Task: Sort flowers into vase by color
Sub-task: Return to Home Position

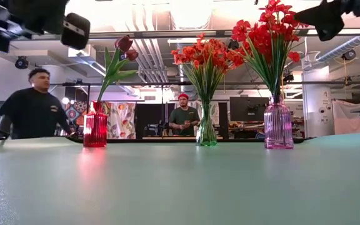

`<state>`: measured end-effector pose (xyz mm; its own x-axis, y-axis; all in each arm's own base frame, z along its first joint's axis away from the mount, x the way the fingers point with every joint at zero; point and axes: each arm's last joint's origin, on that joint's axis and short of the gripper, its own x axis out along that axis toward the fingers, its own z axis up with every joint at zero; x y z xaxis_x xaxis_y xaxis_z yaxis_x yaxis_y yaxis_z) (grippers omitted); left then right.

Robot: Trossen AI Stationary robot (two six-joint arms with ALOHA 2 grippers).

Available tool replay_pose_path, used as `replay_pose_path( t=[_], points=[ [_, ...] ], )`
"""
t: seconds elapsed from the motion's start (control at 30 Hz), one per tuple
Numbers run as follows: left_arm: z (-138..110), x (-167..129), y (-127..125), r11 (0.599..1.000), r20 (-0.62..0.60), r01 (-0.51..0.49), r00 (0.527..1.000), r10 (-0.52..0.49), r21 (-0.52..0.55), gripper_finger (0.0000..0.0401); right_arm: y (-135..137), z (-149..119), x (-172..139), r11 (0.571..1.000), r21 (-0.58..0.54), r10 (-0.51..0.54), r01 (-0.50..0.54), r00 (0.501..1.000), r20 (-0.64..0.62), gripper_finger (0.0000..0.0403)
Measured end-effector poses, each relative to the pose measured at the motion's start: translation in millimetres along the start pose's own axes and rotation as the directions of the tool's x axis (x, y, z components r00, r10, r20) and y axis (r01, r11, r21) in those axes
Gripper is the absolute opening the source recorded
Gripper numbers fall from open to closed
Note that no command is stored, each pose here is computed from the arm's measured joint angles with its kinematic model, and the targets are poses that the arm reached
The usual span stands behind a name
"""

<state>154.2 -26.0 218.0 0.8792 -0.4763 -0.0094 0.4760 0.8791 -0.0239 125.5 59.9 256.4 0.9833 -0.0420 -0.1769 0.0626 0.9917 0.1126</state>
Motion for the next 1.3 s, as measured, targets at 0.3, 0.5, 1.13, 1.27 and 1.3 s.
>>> replay_pose_path(
  t=[0.3,0.5,1.13,1.27,1.3],
  points=[
    [-10.4,-16.1,25.4,0.999,0.067,0.046,0.997,-0.047,0.013,0.0001,-11.5,-13.9,12.8,0.999,0.002,0.036,-0.037,0.997,0.063,0.0264],
    [-31.3,-22.6,22.2,0.999,0.092,0.051,0.994,-0.051,-0.003,0.0000,-23.0,-42.2,18.7,0.999,0.024,0.036,-0.037,0.997,0.068,0.0264],
    [-41.3,-27.9,20.5,1.000,0.131,-0.004,0.991,0.002,0.008,0.0000,-40.5,-74.0,-3.8,0.996,0.007,0.082,-0.087,0.959,0.271,0.0255],
    [-46.8,-27.2,24.8,0.989,0.091,-0.118,0.988,0.126,-0.090,0.0000,-42.8,-73.2,-4.8,1.000,-0.010,0.016,-0.014,0.958,0.286,0.0240],
    [-47.9,-27.2,26.0,0.983,0.083,-0.155,0.983,0.164,-0.100,0.0000,-43.1,-73.4,-4.7,1.000,-0.007,0.003,-0.002,0.959,0.284,0.0237]
  ],
)
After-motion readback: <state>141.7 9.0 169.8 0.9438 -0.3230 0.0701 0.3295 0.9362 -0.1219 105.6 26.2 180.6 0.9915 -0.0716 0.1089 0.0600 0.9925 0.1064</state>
